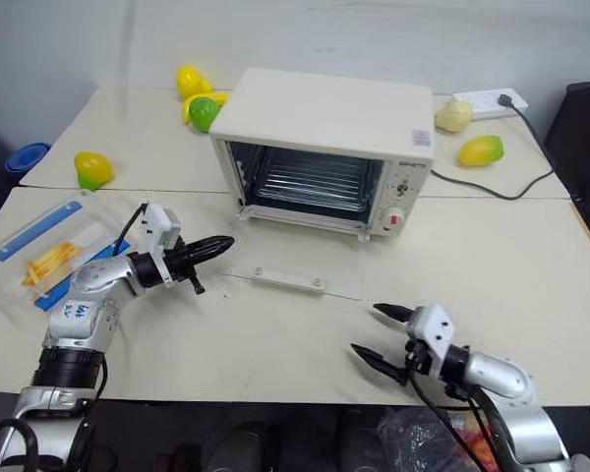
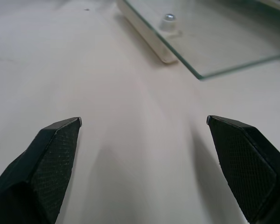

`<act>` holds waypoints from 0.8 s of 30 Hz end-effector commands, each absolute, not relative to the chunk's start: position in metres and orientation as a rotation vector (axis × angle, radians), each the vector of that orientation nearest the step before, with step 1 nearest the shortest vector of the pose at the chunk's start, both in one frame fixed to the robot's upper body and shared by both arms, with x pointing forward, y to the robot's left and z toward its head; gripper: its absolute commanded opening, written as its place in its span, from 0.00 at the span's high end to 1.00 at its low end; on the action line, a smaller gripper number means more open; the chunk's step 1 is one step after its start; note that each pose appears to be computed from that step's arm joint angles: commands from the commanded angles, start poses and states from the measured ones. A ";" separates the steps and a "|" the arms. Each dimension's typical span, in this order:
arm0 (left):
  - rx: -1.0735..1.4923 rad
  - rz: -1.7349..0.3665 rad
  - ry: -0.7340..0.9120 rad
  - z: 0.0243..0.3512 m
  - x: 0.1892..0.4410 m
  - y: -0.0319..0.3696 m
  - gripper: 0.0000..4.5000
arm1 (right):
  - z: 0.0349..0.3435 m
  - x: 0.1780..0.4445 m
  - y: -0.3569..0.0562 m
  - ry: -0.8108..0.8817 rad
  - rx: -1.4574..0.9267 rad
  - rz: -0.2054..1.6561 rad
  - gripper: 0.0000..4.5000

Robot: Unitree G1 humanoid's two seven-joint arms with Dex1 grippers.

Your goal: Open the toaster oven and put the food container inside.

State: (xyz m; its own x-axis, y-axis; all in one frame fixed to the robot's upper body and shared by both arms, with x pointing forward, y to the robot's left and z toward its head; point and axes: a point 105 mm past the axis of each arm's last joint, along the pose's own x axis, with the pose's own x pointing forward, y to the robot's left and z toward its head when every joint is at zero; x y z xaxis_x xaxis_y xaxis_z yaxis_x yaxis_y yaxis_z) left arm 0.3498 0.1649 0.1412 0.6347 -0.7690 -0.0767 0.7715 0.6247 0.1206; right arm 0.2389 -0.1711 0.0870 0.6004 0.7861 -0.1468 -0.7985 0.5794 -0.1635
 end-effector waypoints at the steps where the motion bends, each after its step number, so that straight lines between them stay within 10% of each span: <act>1: 0.182 -0.845 -0.002 0.133 0.343 0.168 0.99 | 0.121 0.238 -0.178 -0.111 -0.240 0.909 0.00; 7: 0.126 -0.665 -0.085 0.131 0.306 0.204 0.95 | 0.142 0.252 -0.155 -0.181 -0.139 1.000 0.00; 12: -0.021 -0.393 -0.174 0.148 0.274 0.252 0.67 | 0.166 0.256 -0.135 -0.329 -0.085 1.071 0.00; 21: -0.381 0.361 -0.253 0.131 0.137 0.367 0.06 | 0.195 0.259 -0.094 -0.547 -0.083 1.233 0.00; 24: -0.448 0.569 -0.219 0.113 0.107 0.402 0.00 | 0.193 0.262 -0.094 -0.554 -0.102 1.231 0.00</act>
